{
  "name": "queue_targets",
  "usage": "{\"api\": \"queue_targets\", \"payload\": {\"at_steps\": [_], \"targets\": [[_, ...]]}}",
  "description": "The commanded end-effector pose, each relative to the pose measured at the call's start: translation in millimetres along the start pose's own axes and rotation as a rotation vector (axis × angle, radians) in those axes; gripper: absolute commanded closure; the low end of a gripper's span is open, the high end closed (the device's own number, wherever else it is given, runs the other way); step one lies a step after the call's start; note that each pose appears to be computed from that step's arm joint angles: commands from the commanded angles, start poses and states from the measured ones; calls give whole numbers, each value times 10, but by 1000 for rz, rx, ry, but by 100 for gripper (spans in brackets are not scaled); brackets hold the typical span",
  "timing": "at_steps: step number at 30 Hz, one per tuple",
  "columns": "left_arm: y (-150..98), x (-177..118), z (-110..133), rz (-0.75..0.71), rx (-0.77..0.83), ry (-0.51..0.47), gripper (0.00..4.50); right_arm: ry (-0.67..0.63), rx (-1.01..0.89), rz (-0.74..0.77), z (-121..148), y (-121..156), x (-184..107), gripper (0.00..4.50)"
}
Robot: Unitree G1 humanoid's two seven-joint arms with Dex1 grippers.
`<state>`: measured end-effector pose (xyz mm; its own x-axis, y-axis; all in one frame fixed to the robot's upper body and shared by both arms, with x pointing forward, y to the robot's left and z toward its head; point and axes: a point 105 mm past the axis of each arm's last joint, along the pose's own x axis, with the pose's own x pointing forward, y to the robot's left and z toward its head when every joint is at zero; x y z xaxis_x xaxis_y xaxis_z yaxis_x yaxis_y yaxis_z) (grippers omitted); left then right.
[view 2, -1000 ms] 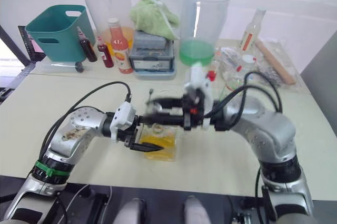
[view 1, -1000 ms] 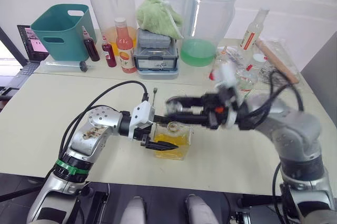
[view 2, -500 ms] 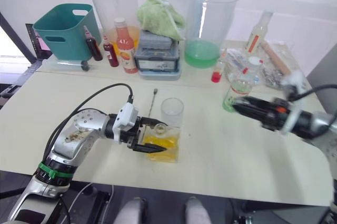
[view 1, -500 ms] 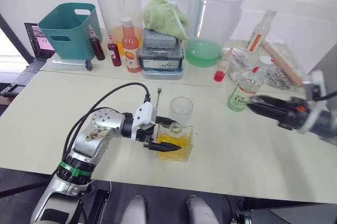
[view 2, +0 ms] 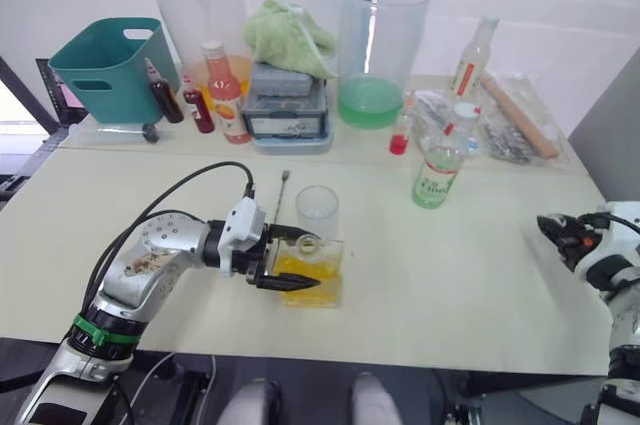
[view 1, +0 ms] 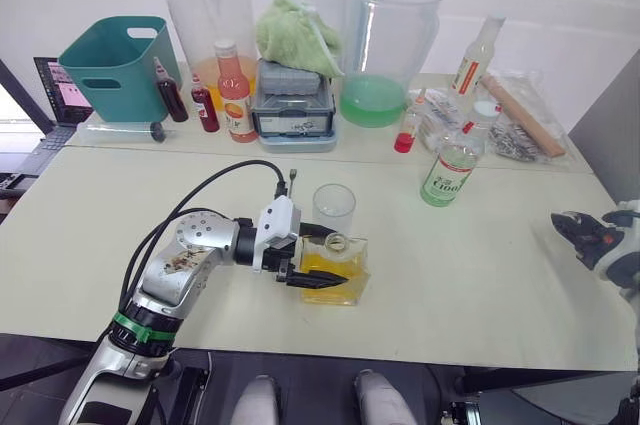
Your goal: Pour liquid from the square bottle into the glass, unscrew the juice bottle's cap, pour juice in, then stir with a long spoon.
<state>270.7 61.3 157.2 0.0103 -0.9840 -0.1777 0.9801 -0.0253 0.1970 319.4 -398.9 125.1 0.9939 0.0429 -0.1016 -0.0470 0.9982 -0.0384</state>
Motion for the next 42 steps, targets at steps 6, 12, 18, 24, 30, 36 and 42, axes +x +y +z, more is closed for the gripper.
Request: {"api": "queue_targets", "payload": {"at_steps": [6,12,18,24,30,36,42], "targets": [[-6,10,165,9,56,-41,170,36,25,-90,-191,-73,101,342],[10,6,159,13,52,-37,170,51,88,-73,-280,-45,119,342],[11,3,179,22,54,-47,170,-35,19,-81,-17,-124,89,104],[17,1,184,46,20,-65,170,-167,-56,-16,557,-175,25,2],[39,-36,242,68,20,-90,170,-84,-115,344,803,286,-134,2],[1,-36,285,82,37,-76,170,101,-100,804,861,1210,-505,2],[-60,-141,396,95,30,-66,170,141,-95,967,903,1622,-603,2]]}}
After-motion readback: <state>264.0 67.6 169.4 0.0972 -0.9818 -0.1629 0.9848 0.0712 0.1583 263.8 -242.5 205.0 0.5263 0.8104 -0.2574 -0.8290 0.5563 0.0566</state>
